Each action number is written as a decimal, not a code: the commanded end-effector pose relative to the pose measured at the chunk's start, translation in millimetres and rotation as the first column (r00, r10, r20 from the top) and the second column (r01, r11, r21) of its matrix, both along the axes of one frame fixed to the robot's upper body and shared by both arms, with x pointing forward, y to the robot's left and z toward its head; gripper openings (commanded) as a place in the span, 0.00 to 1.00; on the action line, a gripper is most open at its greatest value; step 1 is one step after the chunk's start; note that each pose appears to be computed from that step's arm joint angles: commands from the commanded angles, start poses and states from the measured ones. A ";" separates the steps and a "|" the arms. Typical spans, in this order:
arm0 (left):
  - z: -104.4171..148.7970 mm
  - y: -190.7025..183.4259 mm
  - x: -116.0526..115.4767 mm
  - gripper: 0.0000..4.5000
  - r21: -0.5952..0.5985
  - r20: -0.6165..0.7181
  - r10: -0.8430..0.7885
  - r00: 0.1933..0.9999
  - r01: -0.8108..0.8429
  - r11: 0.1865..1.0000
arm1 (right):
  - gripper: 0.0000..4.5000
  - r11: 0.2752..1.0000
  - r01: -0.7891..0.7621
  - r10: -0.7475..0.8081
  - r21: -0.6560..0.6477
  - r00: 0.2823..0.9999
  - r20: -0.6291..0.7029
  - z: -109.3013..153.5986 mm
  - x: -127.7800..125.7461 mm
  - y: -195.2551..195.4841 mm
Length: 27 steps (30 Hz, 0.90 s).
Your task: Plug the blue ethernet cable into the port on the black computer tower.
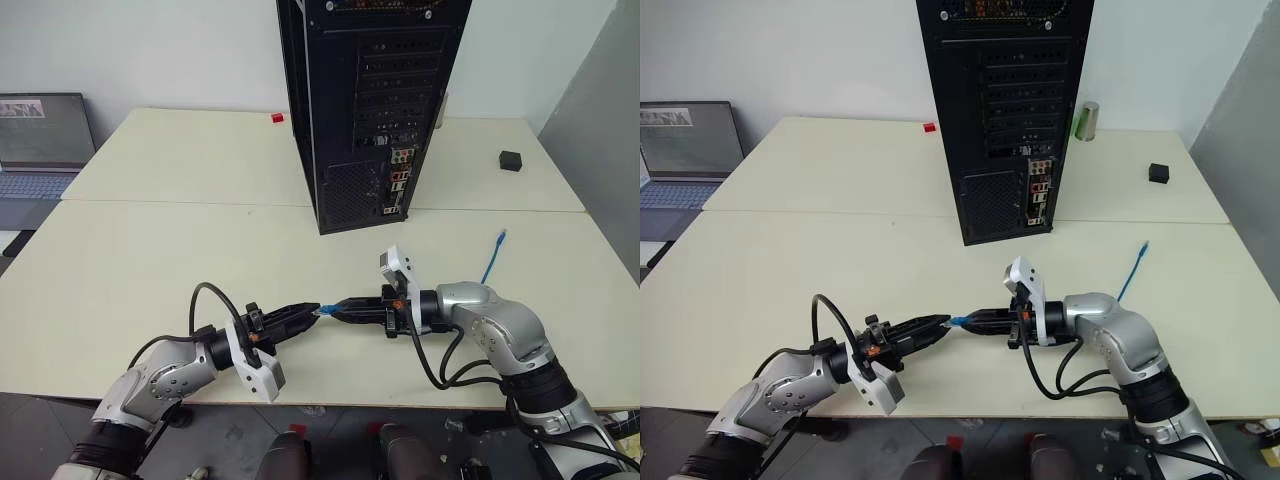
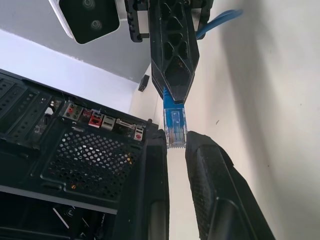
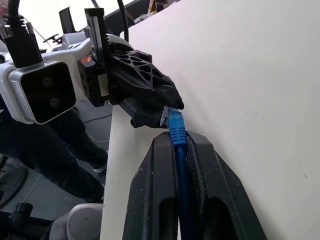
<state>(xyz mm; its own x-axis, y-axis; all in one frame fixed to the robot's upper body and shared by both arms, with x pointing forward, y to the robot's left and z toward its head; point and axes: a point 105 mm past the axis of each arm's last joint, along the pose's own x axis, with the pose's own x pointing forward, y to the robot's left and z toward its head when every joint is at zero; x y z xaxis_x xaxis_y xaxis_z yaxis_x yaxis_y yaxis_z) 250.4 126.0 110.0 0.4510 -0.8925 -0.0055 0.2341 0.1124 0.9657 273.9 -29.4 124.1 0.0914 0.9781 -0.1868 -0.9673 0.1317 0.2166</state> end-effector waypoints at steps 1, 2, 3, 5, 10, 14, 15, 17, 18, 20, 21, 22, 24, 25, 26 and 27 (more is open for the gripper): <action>4.3 -2.0 -4.4 0.06 0.000 0.024 -0.027 0.999 0.027 1.000 | 0.00 0.998 -0.049 0.049 0.024 0.999 0.019 11.6 -4.1 5.9; 3.9 -2.0 -4.5 0.06 0.001 0.021 -0.028 0.999 0.028 1.000 | 0.00 0.998 -0.050 0.049 0.024 0.999 0.016 11.7 -4.1 5.7; 3.8 -2.0 -4.5 0.06 0.000 0.020 -0.028 0.999 0.028 1.000 | 0.00 0.998 -0.050 0.050 0.024 0.999 0.015 11.8 -4.1 5.6; 0.7 -1.5 -4.8 0.06 -0.002 -0.016 -0.026 1.000 0.026 1.000 | 0.00 0.999 -0.049 0.049 0.023 0.999 0.010 12.3 -3.3 4.8; -0.4 1.8 -3.2 0.25 -0.058 -0.111 0.003 0.994 -0.009 0.998 | 0.00 0.999 -0.042 0.042 0.020 0.999 0.011 12.8 -1.9 2.8; -0.2 2.6 -2.9 0.45 -0.086 -0.170 0.013 0.985 -0.028 0.996 | 0.00 0.999 -0.036 0.035 0.023 0.999 0.012 14.9 -0.5 0.2; -0.1 2.5 -3.8 0.47 -0.083 -0.172 0.010 0.985 -0.024 0.996 | 0.00 0.999 -0.036 0.036 0.023 0.999 0.012 15.1 -0.5 -0.3; 0.3 3.4 -3.6 0.56 -0.084 -0.178 0.015 0.984 -0.030 0.996 | 0.00 0.999 -0.037 0.037 0.021 0.999 0.013 15.3 -0.4 -1.2; 1.1 4.3 -3.0 0.62 -0.092 -0.182 0.021 0.983 -0.039 0.995 | 0.00 0.999 -0.036 0.036 0.021 0.999 0.014 15.5 -0.5 -1.8; 2.7 6.7 0.9 0.67 -0.120 -0.212 0.047 0.976 -0.074 0.990 | 0.00 0.999 -0.024 0.024 0.022 0.999 0.023 16.9 1.5 -3.8; 6.3 6.8 2.9 0.73 -0.149 -0.223 0.055 0.973 -0.089 0.985 | 0.00 1.000 -0.006 0.005 0.026 0.999 0.034 19.0 4.4 -6.3; 9.9 7.2 5.7 0.78 -0.181 -0.244 0.066 0.968 -0.112 0.977 | 0.00 0.999 0.017 -0.018 0.032 0.999 0.048 21.6 8.1 -9.3; 15.9 10.8 16.4 0.87 -0.268 -0.334 0.113 0.936 -0.209 0.940 | 0.00 0.994 0.098 -0.102 0.048 0.990 0.099 30.1 20.1 -20.9; 17.6 12.4 20.1 0.91 -0.302 -0.377 0.126 0.918 -0.250 0.920 | 0.00 0.989 0.137 -0.143 0.055 0.982 0.124 33.7 25.6 -27.1; 16.8 12.5 21.8 0.94 -0.320 -0.425 0.132 0.896 -0.285 0.904 | 0.00 0.980 0.188 -0.195 0.064 0.968 0.155 37.9 32.1 -35.4; 15.8 11.6 23.0 0.94 -0.338 -0.472 0.133 0.872 -0.318 0.886 | 0.00 0.966 0.247 -0.257 0.078 0.948 0.187 42.9 39.1 -45.0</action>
<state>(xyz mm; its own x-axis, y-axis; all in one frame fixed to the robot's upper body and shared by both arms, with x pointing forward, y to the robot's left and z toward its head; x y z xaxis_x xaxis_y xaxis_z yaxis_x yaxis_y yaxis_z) 270.3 135.5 118.1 0.6354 -0.7694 0.0655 0.5048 0.4781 0.7187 297.6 -54.6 145.1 0.2386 0.9597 -0.1482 -0.9545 0.2599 0.1460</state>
